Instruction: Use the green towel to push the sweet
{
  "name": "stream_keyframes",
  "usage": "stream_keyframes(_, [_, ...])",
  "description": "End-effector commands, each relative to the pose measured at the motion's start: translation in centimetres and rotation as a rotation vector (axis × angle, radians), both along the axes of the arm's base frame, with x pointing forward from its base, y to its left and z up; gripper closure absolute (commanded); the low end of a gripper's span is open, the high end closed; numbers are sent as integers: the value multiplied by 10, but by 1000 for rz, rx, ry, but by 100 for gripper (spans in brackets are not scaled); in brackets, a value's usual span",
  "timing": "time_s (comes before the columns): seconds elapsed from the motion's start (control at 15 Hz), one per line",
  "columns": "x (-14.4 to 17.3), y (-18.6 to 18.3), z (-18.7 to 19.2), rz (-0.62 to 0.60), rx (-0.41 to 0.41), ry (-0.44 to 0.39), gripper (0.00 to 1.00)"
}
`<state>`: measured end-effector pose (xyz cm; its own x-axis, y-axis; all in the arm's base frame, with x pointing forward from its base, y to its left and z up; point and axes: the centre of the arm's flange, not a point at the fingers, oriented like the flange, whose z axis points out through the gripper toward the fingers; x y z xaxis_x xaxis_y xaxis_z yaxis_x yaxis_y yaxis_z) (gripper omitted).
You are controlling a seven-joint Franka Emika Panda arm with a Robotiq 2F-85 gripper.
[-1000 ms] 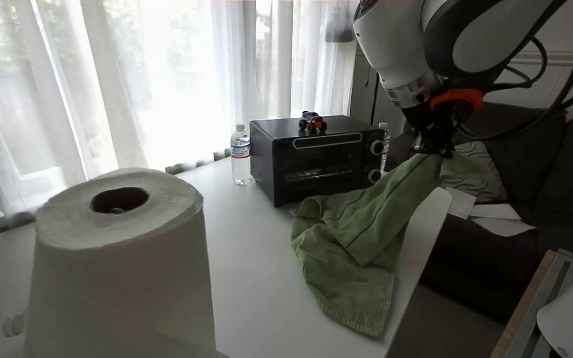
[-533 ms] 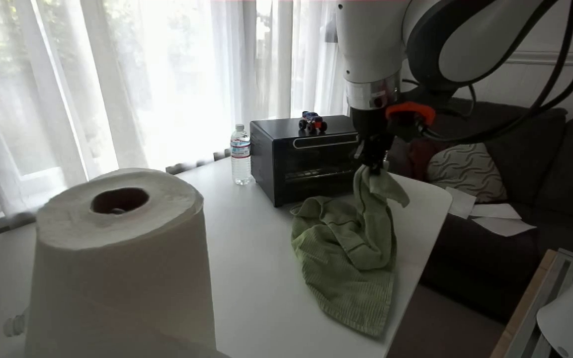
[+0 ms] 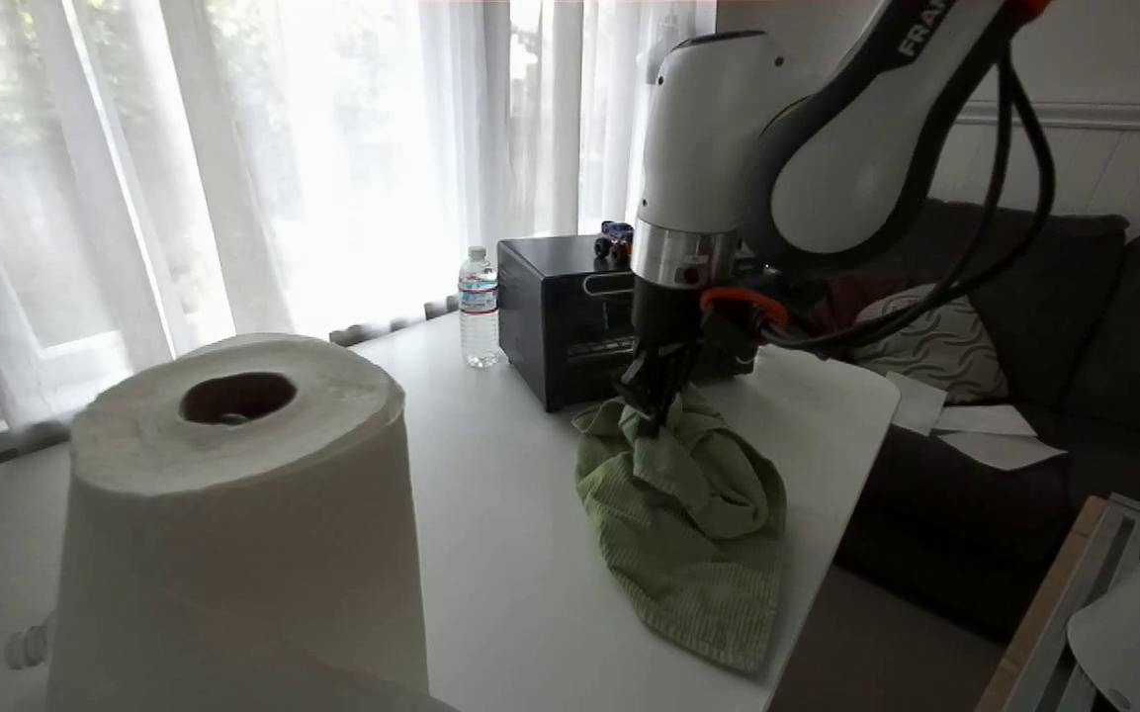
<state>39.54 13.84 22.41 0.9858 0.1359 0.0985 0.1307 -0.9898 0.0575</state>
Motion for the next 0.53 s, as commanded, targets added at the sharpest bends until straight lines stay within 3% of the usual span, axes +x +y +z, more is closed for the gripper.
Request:
stream_keyframes(0.0, [16,14,-32,34,108,102,98])
stream_keyframes(0.27, [22,21,-56,56,151,174,98])
stream_keyframes(0.33, [24,22,-55,67,159,174,69])
stream_keyframes(0.47, [30,24,-41,91,133,152,61])
